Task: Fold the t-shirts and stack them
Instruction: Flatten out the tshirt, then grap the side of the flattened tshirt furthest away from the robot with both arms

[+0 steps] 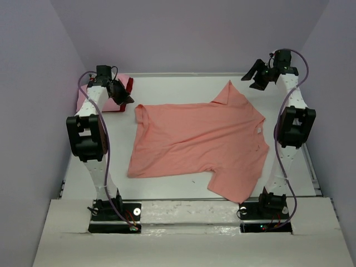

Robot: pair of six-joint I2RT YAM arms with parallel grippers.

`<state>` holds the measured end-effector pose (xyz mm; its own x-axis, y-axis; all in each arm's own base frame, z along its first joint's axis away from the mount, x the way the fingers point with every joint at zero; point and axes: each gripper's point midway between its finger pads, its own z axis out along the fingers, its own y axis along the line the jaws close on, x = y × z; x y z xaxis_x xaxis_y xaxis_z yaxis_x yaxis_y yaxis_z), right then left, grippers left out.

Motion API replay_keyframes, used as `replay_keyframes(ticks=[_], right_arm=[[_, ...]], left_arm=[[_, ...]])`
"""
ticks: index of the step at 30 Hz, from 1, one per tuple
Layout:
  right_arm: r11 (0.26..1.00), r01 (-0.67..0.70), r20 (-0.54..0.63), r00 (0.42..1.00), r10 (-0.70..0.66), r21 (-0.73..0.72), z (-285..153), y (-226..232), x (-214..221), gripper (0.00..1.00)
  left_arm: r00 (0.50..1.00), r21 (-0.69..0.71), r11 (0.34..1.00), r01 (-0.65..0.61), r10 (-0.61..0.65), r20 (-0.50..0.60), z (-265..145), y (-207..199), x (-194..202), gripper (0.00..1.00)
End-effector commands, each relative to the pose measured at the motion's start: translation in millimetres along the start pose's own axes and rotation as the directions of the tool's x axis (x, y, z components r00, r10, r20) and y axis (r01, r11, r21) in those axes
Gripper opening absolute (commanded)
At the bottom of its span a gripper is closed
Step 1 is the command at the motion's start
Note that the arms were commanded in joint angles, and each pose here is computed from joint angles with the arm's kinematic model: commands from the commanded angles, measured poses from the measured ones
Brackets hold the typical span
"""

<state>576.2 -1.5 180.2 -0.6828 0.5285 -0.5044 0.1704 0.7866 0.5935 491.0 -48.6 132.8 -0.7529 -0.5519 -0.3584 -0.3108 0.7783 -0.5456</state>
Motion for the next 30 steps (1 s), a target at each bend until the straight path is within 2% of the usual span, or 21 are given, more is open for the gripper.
replay_keyframes(ticks=[1,4,10,16,30], right_arm=[[0.993,-0.025,-0.092,0.996,0.014,-0.117,30.8,20.7,27.2,0.68],[0.984,-0.049,-0.121,0.992,0.028,-0.173,49.3,25.7,33.2,0.68],[0.969,-0.014,-0.089,0.996,-0.009,-0.248,69.9,38.0,18.1,0.68],[0.947,-0.071,-0.077,0.996,0.049,-0.312,86.3,47.2,5.2,0.67],[0.926,-0.087,-0.028,0.996,0.083,-0.367,109.8,44.7,-3.8,0.65]], left_arm=[[0.999,0.061,0.998,-0.032,0.031,0.013,-2.9,-19.0,-10.1,0.00],[0.999,0.074,0.997,-0.037,0.036,0.013,-0.8,-23.1,-12.0,0.00],[0.998,0.102,0.993,-0.055,0.056,-0.005,9.8,-25.8,-11.6,0.00],[0.997,0.152,0.988,-0.034,0.043,-0.059,25.9,-28.4,-4.9,0.00],[0.996,0.136,0.990,-0.026,0.037,-0.083,37.2,-21.2,-1.8,0.00]])
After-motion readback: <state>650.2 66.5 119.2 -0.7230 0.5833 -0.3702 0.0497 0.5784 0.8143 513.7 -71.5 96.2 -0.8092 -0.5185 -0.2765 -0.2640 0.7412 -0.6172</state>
